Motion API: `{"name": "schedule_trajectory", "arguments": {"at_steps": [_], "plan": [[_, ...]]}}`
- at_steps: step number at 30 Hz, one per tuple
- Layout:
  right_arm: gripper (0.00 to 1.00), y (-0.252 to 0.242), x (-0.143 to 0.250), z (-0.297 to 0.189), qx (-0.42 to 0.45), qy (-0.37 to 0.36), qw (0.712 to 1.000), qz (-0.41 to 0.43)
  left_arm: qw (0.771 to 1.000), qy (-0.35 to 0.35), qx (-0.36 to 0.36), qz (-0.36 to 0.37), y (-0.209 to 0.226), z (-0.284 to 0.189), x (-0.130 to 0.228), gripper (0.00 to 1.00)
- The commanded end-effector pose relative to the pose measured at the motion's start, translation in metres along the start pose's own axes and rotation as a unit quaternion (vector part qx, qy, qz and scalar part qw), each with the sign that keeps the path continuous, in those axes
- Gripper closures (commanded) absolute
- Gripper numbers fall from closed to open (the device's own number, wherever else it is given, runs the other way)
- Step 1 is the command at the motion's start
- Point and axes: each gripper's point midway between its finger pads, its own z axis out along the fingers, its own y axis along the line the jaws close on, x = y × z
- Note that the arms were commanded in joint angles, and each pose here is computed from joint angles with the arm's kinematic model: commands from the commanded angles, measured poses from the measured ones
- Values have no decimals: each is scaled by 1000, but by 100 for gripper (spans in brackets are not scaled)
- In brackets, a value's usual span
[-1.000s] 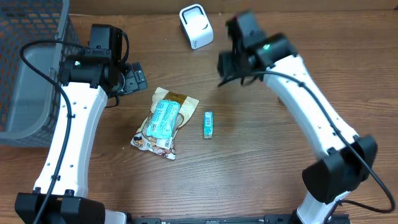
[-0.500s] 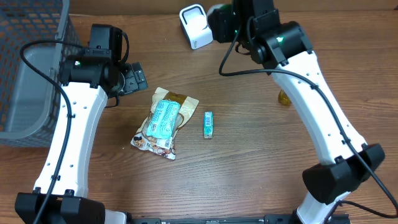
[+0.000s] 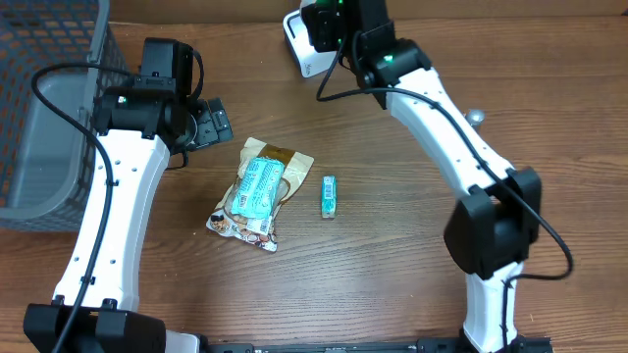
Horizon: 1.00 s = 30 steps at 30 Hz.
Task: Scan the item barcode
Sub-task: 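Carry the jar up to the white scanner with the right gripper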
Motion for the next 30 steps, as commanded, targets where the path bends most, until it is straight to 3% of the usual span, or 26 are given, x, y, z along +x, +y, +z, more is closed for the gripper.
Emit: {"name": "schedule_trajectory", "arguments": {"at_steps": [1,13,30], "plan": [[96,-1,-6,12,-2,-25,1000,0,1000,-8,5,7,-2,-4,-5,0],[96,-4,17,67,-13,-65,998,3,1000,-8,5,7,-2,-4,-5,0],[96,-5,21,87,-21,-102,995,6,1000,-8,5,7,-2,-4,-5,0]]}}
